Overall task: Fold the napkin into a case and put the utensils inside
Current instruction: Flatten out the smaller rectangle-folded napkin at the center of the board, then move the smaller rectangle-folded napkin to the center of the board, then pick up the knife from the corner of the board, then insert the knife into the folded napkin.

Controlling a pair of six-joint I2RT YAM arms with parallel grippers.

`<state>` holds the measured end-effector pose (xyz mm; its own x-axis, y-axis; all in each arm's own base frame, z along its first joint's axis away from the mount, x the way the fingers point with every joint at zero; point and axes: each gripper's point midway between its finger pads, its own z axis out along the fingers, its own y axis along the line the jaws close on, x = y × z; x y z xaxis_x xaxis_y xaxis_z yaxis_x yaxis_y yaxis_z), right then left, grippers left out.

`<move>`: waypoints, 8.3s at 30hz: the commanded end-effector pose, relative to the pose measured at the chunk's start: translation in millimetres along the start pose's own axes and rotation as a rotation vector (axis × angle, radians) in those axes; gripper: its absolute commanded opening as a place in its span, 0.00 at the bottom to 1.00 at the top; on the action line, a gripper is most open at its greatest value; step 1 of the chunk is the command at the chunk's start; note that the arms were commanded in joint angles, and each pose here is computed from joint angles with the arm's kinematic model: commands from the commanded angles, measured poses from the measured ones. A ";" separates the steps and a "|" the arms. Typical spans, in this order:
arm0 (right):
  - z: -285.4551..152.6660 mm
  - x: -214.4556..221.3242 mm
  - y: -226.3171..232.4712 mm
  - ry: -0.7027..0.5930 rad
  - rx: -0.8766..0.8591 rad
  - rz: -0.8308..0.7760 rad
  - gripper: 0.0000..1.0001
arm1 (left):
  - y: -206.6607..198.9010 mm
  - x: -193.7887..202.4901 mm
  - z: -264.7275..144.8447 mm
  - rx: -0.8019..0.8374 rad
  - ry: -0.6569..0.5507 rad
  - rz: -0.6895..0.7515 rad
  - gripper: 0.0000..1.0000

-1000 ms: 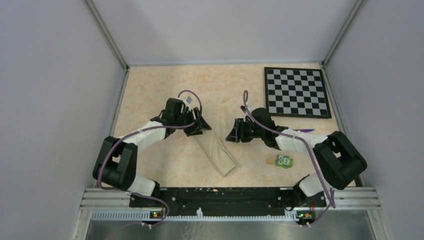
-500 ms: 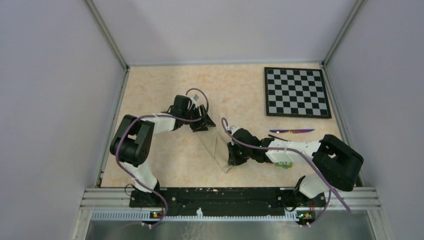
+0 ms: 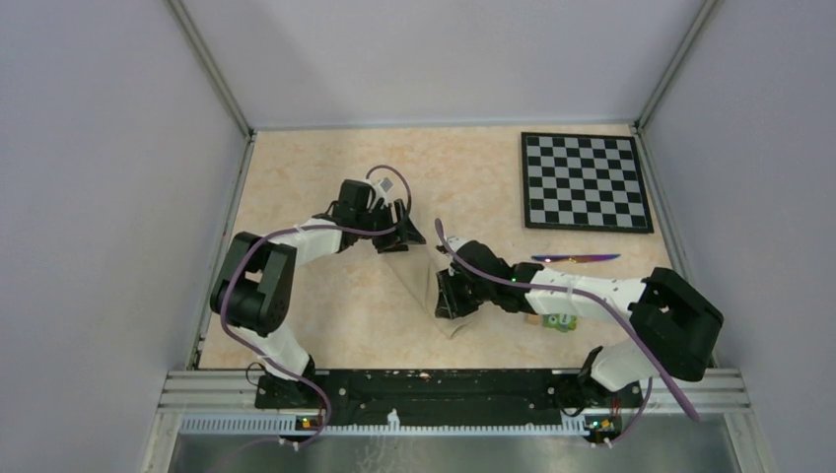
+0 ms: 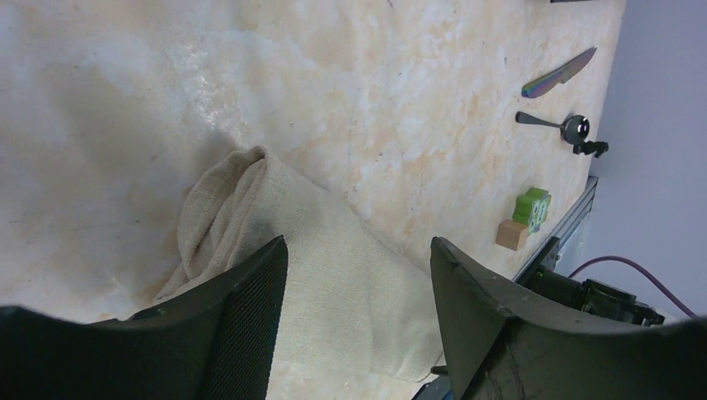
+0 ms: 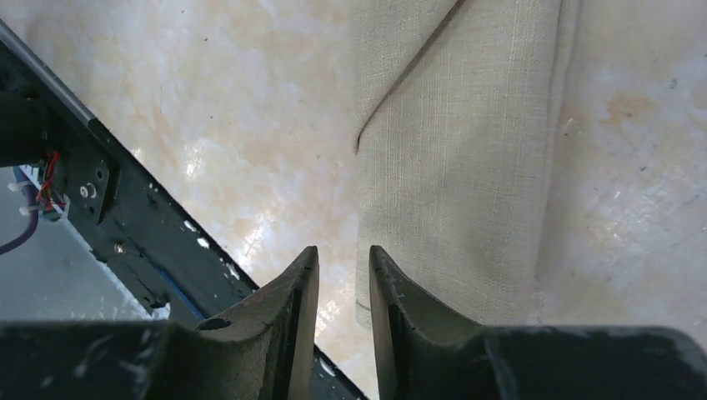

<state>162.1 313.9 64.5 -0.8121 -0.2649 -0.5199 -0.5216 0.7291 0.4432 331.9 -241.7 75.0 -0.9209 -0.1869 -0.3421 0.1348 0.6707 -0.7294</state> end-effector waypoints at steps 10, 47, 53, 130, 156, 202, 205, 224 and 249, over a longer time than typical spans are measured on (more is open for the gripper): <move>-12.4 26.7 -15.9 0.022 0.022 0.003 0.28 | 38.6 0.0 9.1 -0.130 0.000 0.022 0.68; -7.6 38.6 -43.8 -0.004 0.030 0.148 0.34 | 38.3 -5.6 4.5 -0.053 -0.073 -0.071 0.70; -11.8 33.4 -100.1 0.000 0.269 0.171 0.35 | 42.7 7.1 -19.9 -0.127 -0.083 -0.027 0.71; -139.0 -174.9 -137.9 -0.420 0.268 0.142 0.54 | -16.5 27.4 63.1 -0.055 0.056 0.041 0.61; -195.2 -141.4 -177.5 -0.440 0.474 0.305 0.62 | -179.3 1.8 64.0 0.390 0.043 0.173 0.99; -122.3 -27.7 -334.8 -0.202 0.985 1.604 0.48 | -78.3 -47.9 -129.6 -0.179 -0.298 0.539 0.99; -120.5 -17.4 -336.5 -0.192 0.996 1.616 0.46 | -74.9 -49.3 -129.2 -0.180 -0.297 0.529 0.99; -112.3 1.0 -334.0 -0.222 0.941 1.758 0.00 | -63.7 -49.1 -123.7 -0.147 -0.283 0.483 0.99; -245.0 -214.2 -262.3 -0.849 0.615 0.500 0.00 | -78.9 3.4 -69.3 0.309 -0.011 0.263 0.94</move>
<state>349.1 -8.1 139.4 -0.3288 0.7930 -0.5129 0.6424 0.5858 0.4940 307.2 -215.5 174.5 -0.7985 -0.0518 -0.5998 0.4571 0.5964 -0.6599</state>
